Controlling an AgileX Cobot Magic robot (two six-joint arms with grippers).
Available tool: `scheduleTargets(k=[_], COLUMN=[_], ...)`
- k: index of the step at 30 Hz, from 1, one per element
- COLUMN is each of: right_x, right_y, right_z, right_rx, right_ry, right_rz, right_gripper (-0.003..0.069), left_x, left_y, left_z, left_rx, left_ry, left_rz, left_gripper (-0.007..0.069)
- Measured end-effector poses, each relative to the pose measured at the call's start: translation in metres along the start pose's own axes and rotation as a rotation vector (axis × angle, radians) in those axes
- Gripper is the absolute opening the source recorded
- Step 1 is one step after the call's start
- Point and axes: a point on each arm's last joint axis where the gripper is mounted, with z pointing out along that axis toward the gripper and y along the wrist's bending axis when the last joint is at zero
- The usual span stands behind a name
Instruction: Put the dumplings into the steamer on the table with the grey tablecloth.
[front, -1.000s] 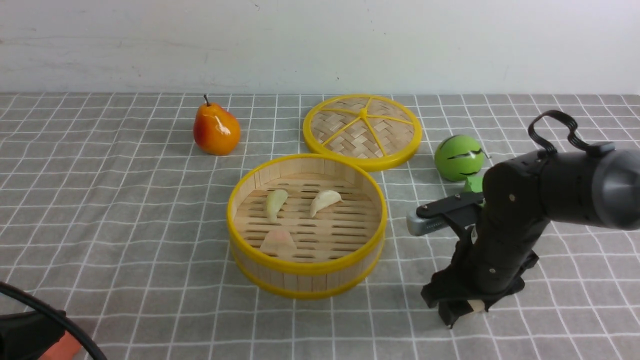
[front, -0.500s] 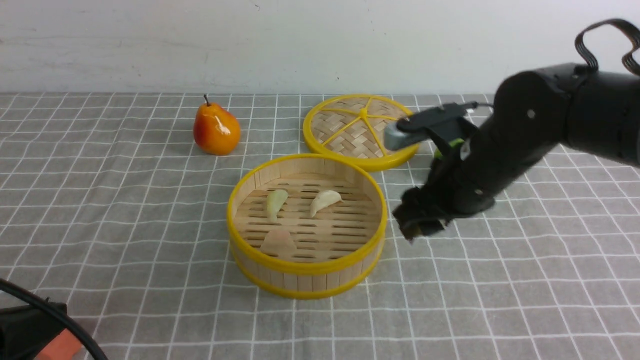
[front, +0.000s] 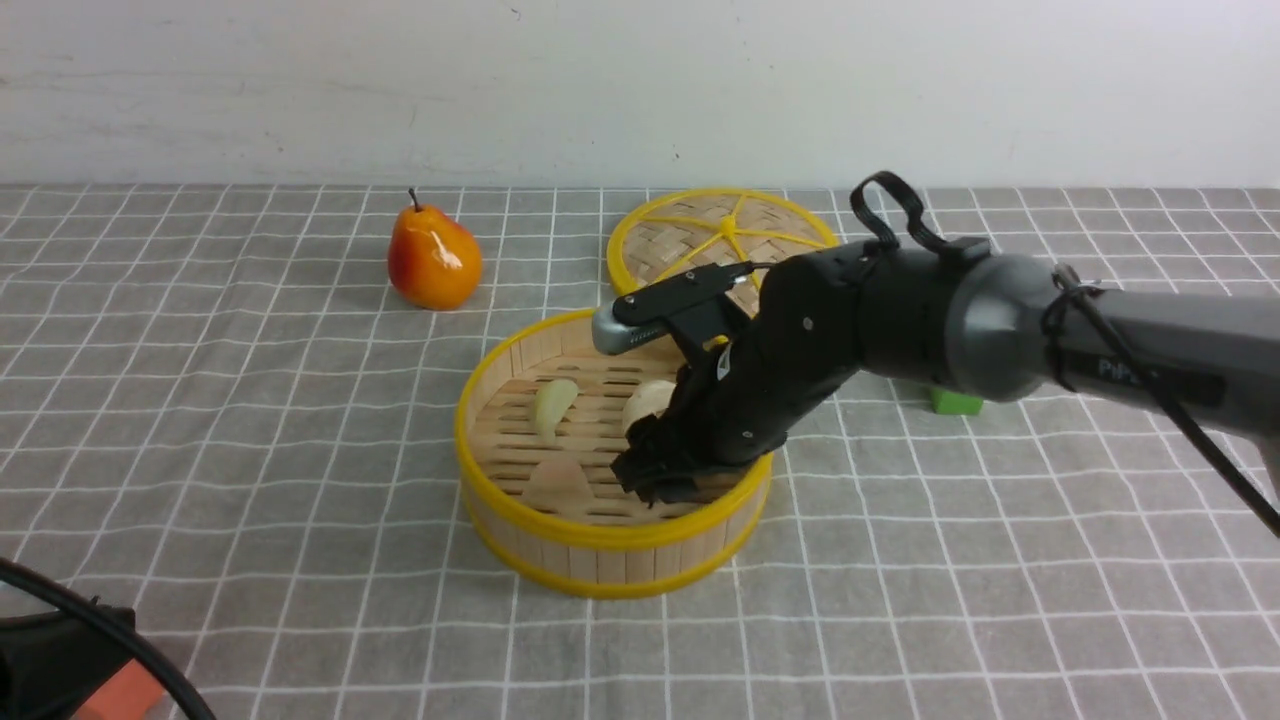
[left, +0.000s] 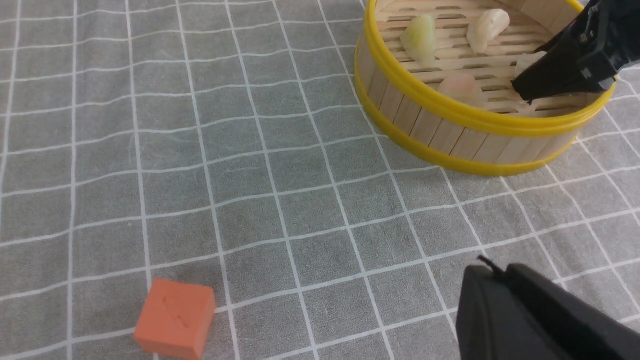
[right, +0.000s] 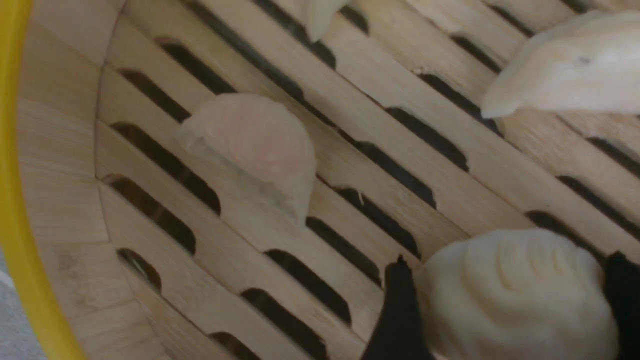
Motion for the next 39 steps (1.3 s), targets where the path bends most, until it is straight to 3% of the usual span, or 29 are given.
scheduleTargets(k=[4,6,8,11,13,14,15,16,20,22,31,39], right_x=[-0.011,-0.022,-0.04,-0.047,-0.036,-0.036,-0.019,-0.01,0.044,0.078,0.204,0.301], right_y=[0.004,0.007,0.013,0.018,0.021,0.02,0.02,0.02,0.017,0.013,-0.004,-0.023], right_z=[-0.019,-0.042,-0.106,-0.195,-0.269,-0.268,-0.305,-0.323,-0.351,-0.338,-0.24,-0.172], right_rx=[-0.003,0.003,0.03,0.092,0.148,0.153,0.184,0.19,0.193,0.176,0.061,0.045], right_ry=[0.022,0.015,-0.059,-0.215,-0.354,-0.351,-0.421,-0.458,-0.547,-0.571,-0.774,-0.6], right_rz=[0.005,-0.022,-0.095,-0.174,-0.208,-0.209,-0.208,-0.204,-0.178,-0.155,-0.105,0.044], right_gripper=[0.0651,0.067,0.0648,0.0557,0.0445,0.0433,0.0332,0.0291,0.0042,-0.0014,-0.002,-0.0016], left_x=[0.0,0.0,0.0,0.0,0.0,0.0,0.0,0.0,0.0,0.0,0.0,0.0], left_y=[0.0,0.0,0.0,0.0,0.0,0.0,0.0,0.0,0.0,0.0,0.0,0.001], left_z=[0.0,0.0,0.0,0.0,0.0,0.0,0.0,0.0,0.0,0.0,0.0,0.0], left_rx=[-0.003,-0.004,-0.004,-0.004,-0.004,-0.004,-0.004,-0.004,-0.004,-0.004,-0.005,-0.008], left_ry=[-0.001,-0.001,-0.001,-0.001,-0.001,-0.001,-0.001,-0.001,-0.001,-0.001,0.0,0.001], left_rz=[0.005,0.006,0.007,0.007,0.007,0.007,0.007,0.007,0.007,0.007,0.008,0.013], left_gripper=[0.0031,0.0033,0.0038,0.0039,0.004,0.0041,0.0043,0.0046,0.005,0.0054,0.0062,0.0069])
